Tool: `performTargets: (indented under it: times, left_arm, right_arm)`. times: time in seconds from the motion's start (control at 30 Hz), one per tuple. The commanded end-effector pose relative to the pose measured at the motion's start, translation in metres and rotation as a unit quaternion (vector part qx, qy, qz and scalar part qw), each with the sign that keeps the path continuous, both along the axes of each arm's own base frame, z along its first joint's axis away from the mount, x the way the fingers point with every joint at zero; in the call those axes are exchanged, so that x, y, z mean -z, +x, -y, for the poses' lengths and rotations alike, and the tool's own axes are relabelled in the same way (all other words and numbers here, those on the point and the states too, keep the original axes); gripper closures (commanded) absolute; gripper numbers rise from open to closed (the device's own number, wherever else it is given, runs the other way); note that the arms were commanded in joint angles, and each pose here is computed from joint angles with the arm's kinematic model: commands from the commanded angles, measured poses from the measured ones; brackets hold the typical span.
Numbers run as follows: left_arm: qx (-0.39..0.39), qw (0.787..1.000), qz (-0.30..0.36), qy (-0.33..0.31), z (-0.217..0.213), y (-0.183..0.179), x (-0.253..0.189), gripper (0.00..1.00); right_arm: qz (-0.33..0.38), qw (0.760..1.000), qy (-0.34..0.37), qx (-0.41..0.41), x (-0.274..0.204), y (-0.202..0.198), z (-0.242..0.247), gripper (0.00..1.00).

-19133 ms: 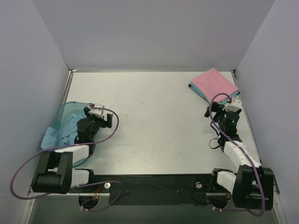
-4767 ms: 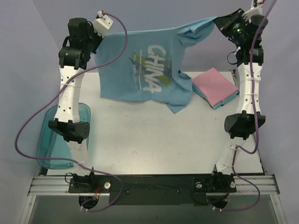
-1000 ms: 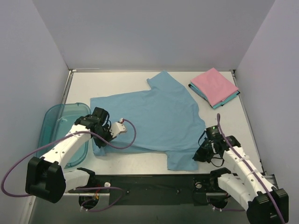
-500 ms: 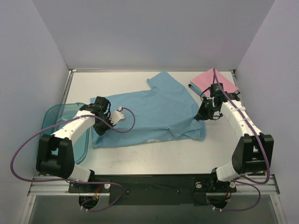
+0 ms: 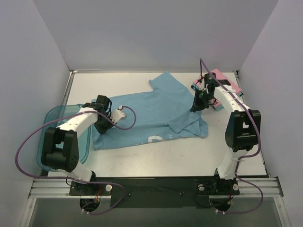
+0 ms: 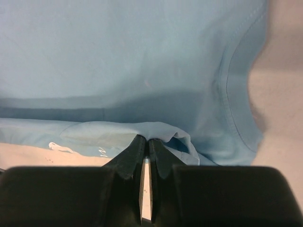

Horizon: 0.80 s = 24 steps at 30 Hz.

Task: Fold and stack the t-shirts
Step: Fold the flattened tshirt in 1/3 of the way

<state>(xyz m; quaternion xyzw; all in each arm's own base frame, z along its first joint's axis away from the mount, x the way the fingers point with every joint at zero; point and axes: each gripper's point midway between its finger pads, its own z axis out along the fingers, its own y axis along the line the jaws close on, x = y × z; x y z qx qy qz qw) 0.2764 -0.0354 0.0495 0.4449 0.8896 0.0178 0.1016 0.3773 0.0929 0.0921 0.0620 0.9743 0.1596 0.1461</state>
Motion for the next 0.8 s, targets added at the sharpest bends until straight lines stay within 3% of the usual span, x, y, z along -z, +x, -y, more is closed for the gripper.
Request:
performTargets:
  times: [0.0, 0.23, 0.5, 0.53, 0.63, 0.73, 0.77]
  left_arm:
    - [-0.008, 0.999, 0.039, 0.011, -0.002, 0.031, -0.011, 1.0]
    - [-0.014, 0.997, 0.057, 0.044, -0.013, 0.049, -0.01, 0.98]
    - [-0.011, 0.998, 0.062, 0.03, -0.007, 0.053, -0.011, 0.94]
    - [-0.012, 0.998, 0.059, 0.027, -0.006, 0.052, -0.009, 0.87]
    - [-0.029, 0.997, 0.064, 0.043, -0.012, 0.058, -0.006, 0.63]
    - [-0.061, 0.988, 0.116, 0.088, -0.03, 0.082, -0.022, 0.47]
    - [-0.06, 0.984, 0.135, 0.096, -0.031, 0.092, -0.032, 0.36]
  right_arm:
    - [0.009, 0.999, -0.036, -0.038, -0.006, 0.009, 0.006, 1.0]
    - [-0.002, 0.997, -0.045, -0.065, 0.008, 0.019, -0.002, 1.0]
    - [0.017, 0.996, -0.045, -0.081, 0.002, 0.037, -0.006, 1.0]
    - [0.012, 0.996, -0.044, -0.083, 0.005, 0.036, -0.007, 0.99]
    - [0.007, 0.995, -0.075, -0.064, 0.007, 0.041, 0.003, 0.68]
    - [-0.008, 0.991, -0.133, -0.006, 0.003, 0.046, 0.033, 0.63]
    - [-0.014, 0.989, -0.147, 0.01, -0.007, 0.045, 0.04, 0.62]
